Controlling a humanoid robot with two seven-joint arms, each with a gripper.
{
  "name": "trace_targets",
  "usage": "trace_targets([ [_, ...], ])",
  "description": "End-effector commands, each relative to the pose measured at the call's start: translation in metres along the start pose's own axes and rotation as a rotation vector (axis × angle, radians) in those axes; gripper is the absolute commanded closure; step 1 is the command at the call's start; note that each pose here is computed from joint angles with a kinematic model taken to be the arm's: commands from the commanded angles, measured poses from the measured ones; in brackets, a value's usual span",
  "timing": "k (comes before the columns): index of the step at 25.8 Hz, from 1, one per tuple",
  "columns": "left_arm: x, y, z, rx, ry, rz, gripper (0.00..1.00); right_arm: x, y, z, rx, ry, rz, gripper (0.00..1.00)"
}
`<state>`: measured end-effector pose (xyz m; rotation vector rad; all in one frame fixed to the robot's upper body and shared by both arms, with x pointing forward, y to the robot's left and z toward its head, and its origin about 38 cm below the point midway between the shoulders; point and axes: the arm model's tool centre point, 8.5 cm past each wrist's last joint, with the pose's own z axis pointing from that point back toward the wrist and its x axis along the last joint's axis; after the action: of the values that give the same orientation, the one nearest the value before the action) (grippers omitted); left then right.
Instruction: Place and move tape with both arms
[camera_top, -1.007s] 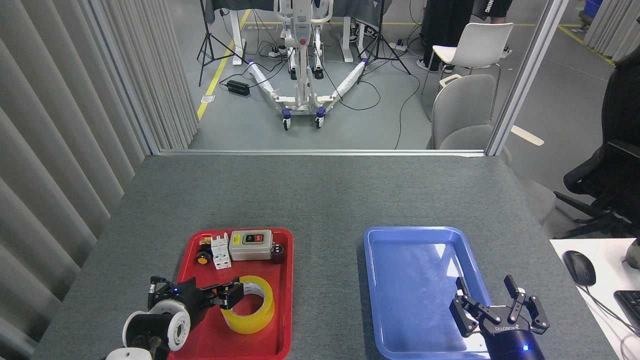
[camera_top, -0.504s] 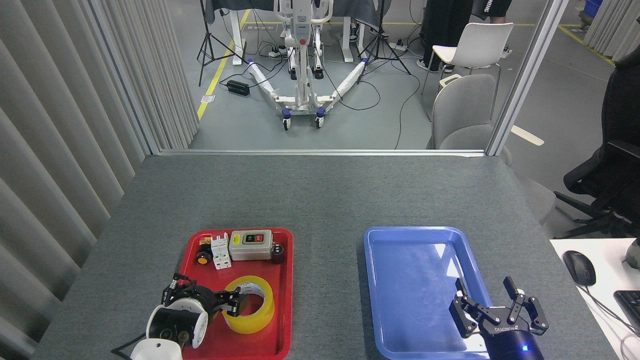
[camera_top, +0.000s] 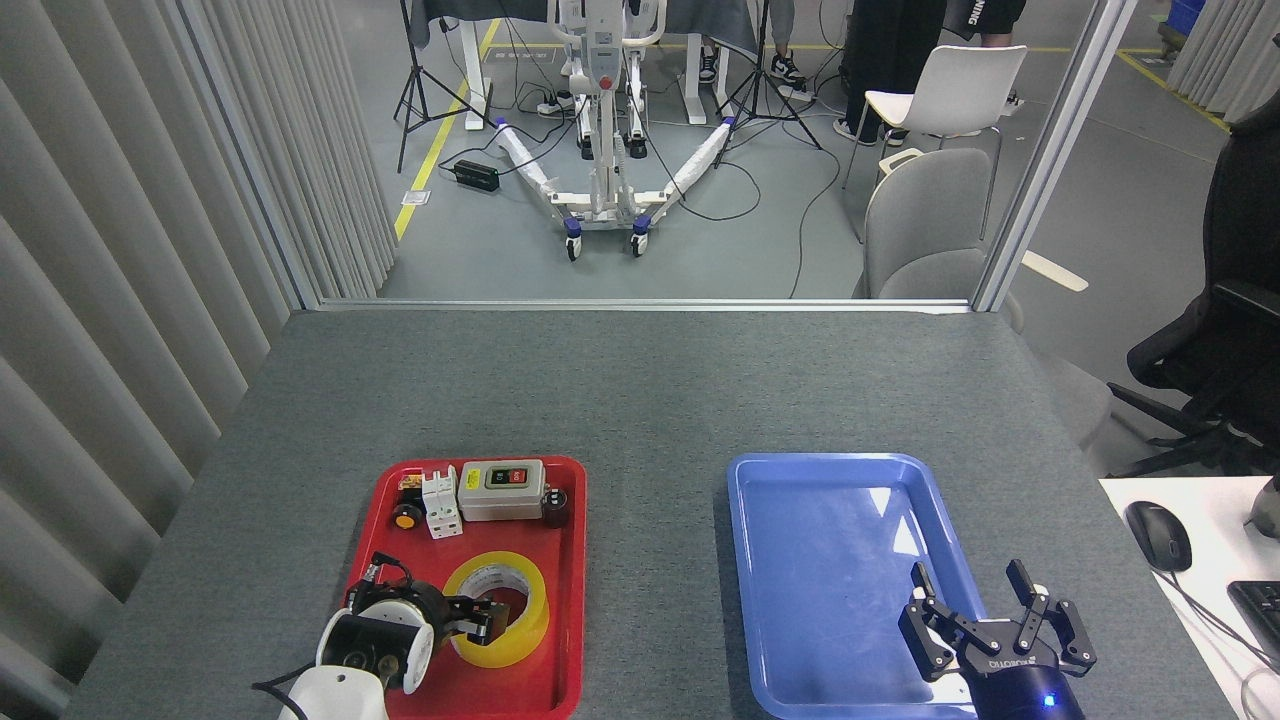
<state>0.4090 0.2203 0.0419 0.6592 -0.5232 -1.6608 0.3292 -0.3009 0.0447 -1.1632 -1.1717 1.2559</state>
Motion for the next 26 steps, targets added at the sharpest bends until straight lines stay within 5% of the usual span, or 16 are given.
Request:
trace_targets([
  [1, 0.005, -0.003, -0.006, -0.023, -0.007, -0.01, 0.0, -0.001, 0.002, 0.0, 0.003, 0.006, -0.002, 0.0],
  [18, 0.007, -0.011, -0.016, -0.058, -0.007, -0.03, 0.01, -0.023, 0.001, 0.007, 0.01, 0.042, 0.025, 0.0],
  [20, 0.005, -0.012, -0.016, -0.061, -0.004, -0.033, 0.16, -0.028, -0.011, -0.003, -0.025, 0.055, 0.023, 0.0],
  [22, 0.005, -0.012, -0.016, -0.061, -0.005, -0.035, 0.17, -0.02, -0.023, -0.017, -0.058, 0.043, 0.009, 0.0],
  [26, 0.005, -0.012, -0.016, -0.061, -0.008, -0.042, 0.27, -0.013, -0.02, -0.016, -0.053, 0.041, -0.011, 0.0],
])
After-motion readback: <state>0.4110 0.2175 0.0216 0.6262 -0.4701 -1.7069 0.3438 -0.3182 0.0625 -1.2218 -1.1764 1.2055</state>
